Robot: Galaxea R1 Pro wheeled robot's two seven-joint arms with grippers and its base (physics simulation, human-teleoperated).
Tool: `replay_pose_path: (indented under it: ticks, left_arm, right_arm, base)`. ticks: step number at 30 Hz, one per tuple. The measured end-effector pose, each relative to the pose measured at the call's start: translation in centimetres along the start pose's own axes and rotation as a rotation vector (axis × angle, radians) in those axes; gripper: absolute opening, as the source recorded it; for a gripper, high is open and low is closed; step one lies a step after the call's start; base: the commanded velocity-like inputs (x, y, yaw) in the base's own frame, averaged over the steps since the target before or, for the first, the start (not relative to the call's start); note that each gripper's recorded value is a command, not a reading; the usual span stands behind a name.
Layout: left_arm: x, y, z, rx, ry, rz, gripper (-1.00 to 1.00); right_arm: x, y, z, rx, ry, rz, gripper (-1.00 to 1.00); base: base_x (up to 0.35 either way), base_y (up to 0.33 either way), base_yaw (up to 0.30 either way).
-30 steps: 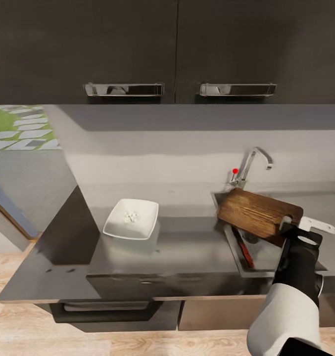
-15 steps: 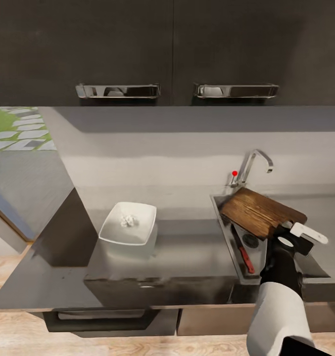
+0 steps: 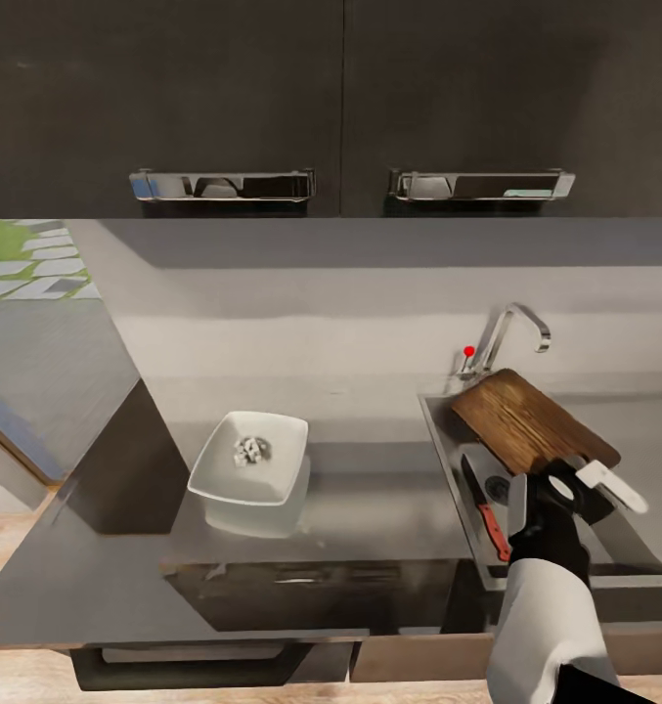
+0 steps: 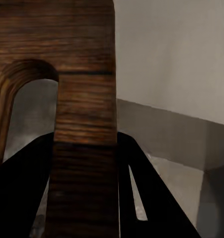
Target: In the kitchen, take the Vidalia onion out of the sink, dice it on the chopping board with the paring knife, put the diced onion into the bowl on the countertop, then place both the paring knife and the chopping board into the sink.
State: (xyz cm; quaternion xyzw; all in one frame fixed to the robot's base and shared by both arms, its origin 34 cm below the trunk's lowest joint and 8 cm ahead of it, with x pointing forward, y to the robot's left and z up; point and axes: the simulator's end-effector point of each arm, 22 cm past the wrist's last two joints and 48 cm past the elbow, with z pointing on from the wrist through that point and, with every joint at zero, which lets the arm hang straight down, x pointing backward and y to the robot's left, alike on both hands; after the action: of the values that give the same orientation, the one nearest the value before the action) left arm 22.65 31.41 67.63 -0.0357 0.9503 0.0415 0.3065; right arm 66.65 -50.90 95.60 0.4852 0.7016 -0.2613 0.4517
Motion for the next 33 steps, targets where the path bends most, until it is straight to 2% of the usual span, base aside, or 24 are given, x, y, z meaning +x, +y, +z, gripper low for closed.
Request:
replay_pose_path:
  ticks: [1,2,5,21,26,33]
  left_arm:
    - [0.0,0.0,0.0,0.0,0.0,0.0,1.0]
    - [0.0,0.0,0.0,0.0,0.0,0.0,1.0]
    - [0.0,0.0,0.0,0.0,-0.001,0.0,1.0]
    - [0.6,0.0,-0.2,0.0,0.018,0.002,1.0]
    - [0.8,0.0,-0.2,-0.001,0.026,0.003,1.0]
    - [1.1,0.1,-0.3,-0.001,0.034,0.003,1.0]
  right_arm:
    - [0.4,-0.4,0.0,0.017,0.012,0.04,-1.0]
    - [0.6,-0.7,0.0,0.032,0.019,0.058,-1.0]
    - [1.0,-1.6,-0.1,0.077,0.031,0.081,-1.0]
    - [3.3,-1.9,0.3,0.095,0.065,0.057,-1.0]
    - [4.4,-1.8,0.4,0.095,0.098,0.09,-1.0]
    - [5.3,-2.0,0.7,0.103,0.115,0.093,-1.0]
  base:
    - [0.0,0.0,0.0]
    - [0.0,0.0,0.0]
    - [0.0,0.0,0.0]
    - [0.0,0.0,0.0]
    - [0.027,-0.035,0.0]
    - [0.057,-0.068,0.0]
